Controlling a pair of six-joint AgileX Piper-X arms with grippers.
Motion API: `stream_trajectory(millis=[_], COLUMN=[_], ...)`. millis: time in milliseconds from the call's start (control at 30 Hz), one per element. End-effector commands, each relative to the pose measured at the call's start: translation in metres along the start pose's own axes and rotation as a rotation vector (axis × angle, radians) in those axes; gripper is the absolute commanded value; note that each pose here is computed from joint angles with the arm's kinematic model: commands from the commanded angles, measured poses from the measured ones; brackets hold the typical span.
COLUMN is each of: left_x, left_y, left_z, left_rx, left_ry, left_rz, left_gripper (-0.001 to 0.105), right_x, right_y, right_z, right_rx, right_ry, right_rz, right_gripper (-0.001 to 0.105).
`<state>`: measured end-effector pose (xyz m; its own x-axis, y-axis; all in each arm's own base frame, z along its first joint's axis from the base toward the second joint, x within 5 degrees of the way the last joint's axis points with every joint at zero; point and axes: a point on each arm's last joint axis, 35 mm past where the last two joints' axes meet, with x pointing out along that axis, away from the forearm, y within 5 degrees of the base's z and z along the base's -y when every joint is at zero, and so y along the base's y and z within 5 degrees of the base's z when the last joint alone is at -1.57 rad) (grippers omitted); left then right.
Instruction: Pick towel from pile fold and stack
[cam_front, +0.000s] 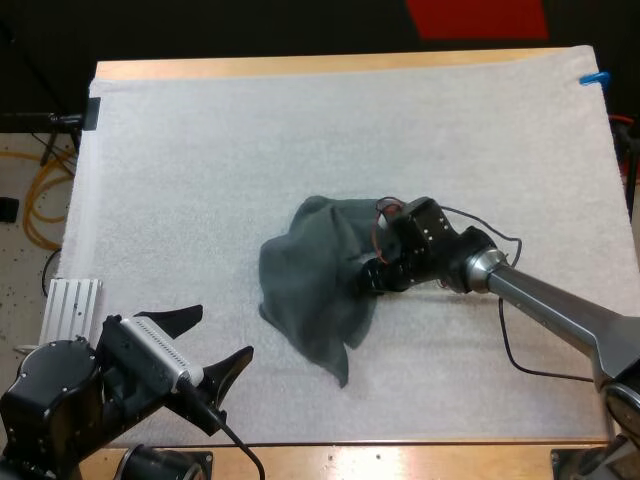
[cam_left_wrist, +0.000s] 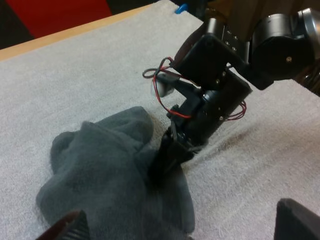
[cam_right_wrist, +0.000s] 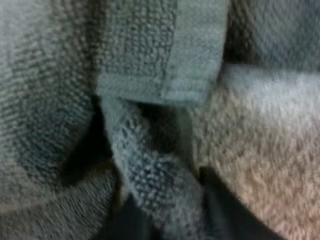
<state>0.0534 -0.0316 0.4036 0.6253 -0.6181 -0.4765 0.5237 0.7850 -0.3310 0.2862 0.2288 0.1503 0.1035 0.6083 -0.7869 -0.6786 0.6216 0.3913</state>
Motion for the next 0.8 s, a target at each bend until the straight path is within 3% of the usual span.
stream_trajectory(millis=[0, 200, 333, 467, 633, 767], left_x=[-0.002, -0.002, -0.002, -0.002, -0.002, -0.002], left_y=[-0.001, -0.001, -0.001, -0.001, -0.001, -0.001], left_z=[0.0, 0.0, 0.0, 0.0, 0.0, 0.0], left_rx=[-0.001, -0.001, -0.001, -0.001, -0.001, -0.001], left_ry=[-0.001, -0.001, -0.001, -0.001, -0.001, -0.001], left_rz=[-0.009, -0.009, -0.009, -0.009, -0.009, -0.009], left_gripper=[0.072, 0.072, 0.072, 0.072, 0.072, 0.072], right_x=[-0.006, -0.052, -0.112, -0.17, -0.218, -0.24], right_y=[0.003, 0.024, 0.051, 0.079, 0.102, 0.112], right_z=[0.008, 0.044, 0.076, 0.096, 0.102, 0.092], right_rx=[-0.014, -0.158, -0.298, -0.386, -0.43, -0.414], right_ry=[-0.039, -0.198, -0.372, -0.534, -0.662, -0.659], right_rz=[0.01, -0.068, -0.165, -0.181, -0.186, -0.18], right_gripper=[0.001, 0.001, 0.001, 0.001, 0.001, 0.001])
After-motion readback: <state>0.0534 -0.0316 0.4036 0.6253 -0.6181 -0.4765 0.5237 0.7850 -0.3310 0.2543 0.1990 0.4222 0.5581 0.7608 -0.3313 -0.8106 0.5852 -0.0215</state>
